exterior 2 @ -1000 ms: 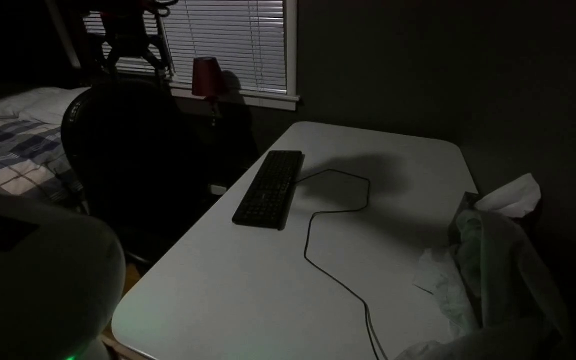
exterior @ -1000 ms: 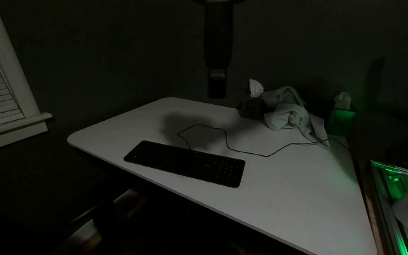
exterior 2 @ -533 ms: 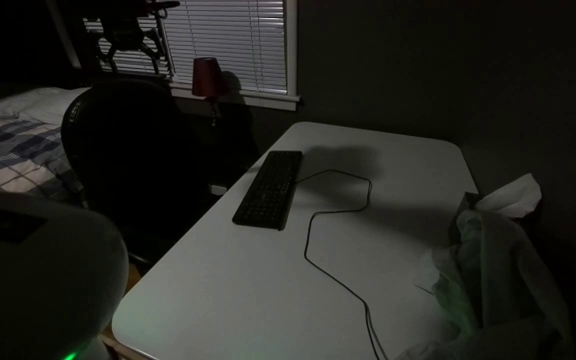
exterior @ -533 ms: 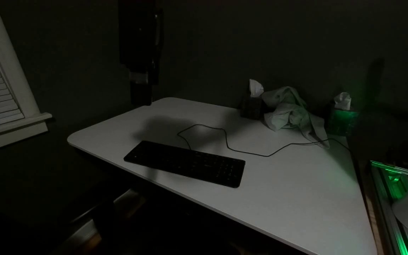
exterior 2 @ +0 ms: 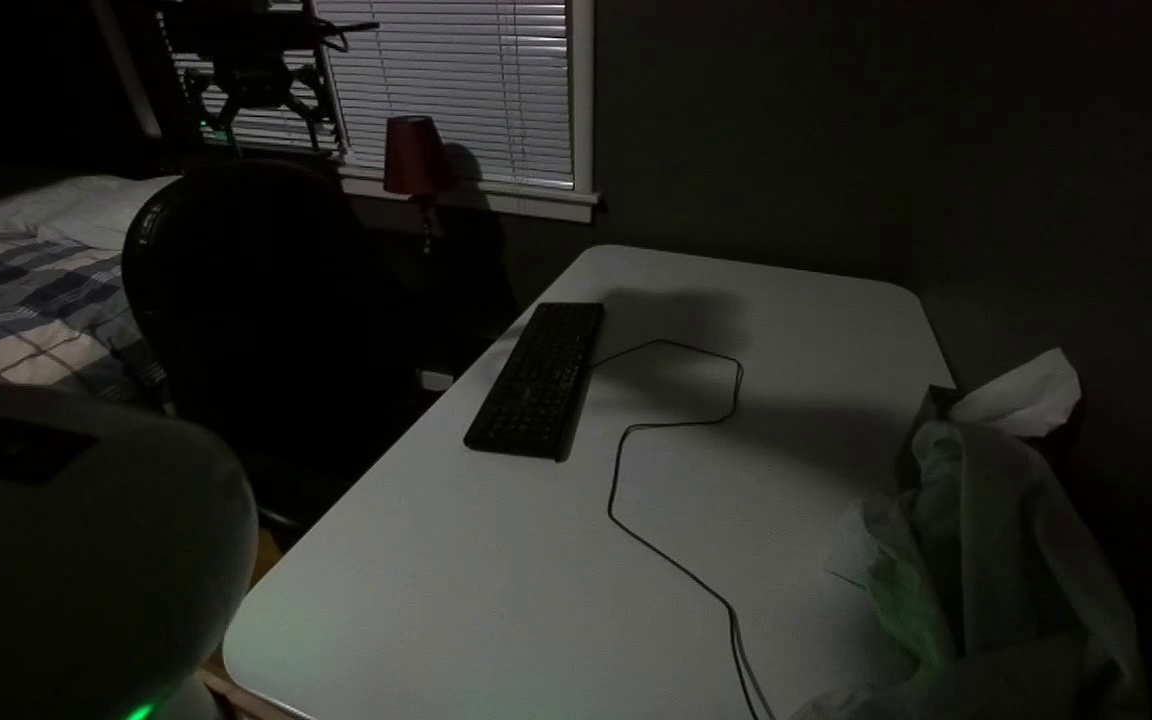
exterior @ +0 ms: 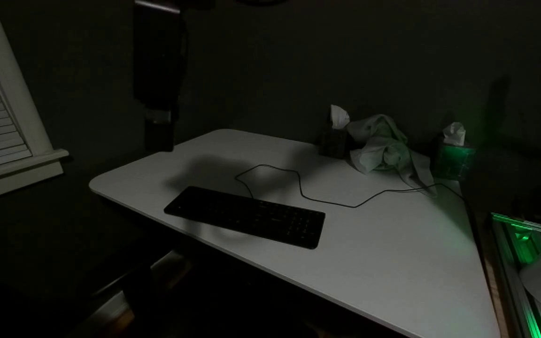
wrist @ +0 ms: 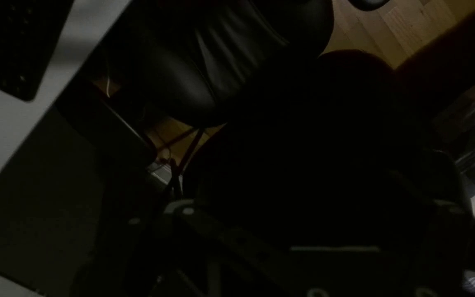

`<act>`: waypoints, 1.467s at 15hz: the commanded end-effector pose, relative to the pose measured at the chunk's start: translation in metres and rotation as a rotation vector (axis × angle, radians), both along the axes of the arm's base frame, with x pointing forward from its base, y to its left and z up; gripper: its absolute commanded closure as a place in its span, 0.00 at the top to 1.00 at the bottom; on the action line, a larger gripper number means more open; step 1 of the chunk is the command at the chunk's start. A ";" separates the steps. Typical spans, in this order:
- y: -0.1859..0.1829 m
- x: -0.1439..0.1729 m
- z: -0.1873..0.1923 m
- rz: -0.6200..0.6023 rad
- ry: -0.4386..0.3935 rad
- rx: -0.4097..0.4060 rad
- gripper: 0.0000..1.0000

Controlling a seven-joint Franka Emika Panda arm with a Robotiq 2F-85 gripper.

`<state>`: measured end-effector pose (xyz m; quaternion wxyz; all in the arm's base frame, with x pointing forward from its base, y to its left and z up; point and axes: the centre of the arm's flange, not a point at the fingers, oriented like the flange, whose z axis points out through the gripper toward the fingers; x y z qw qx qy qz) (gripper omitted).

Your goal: Push the black chair underneath the table.

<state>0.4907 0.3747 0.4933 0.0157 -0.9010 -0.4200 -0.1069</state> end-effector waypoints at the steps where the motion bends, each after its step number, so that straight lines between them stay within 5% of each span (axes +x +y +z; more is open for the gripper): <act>1: 0.049 0.039 -0.023 0.196 -0.031 0.027 1.00; 5: 0.106 0.058 -0.034 0.376 -0.066 0.070 1.00; 9: 0.150 0.071 -0.028 0.464 -0.129 0.201 1.00; 13: 0.174 0.087 -0.031 0.455 -0.227 0.305 1.00; 22: 0.223 0.109 -0.087 0.499 -0.311 0.533 1.00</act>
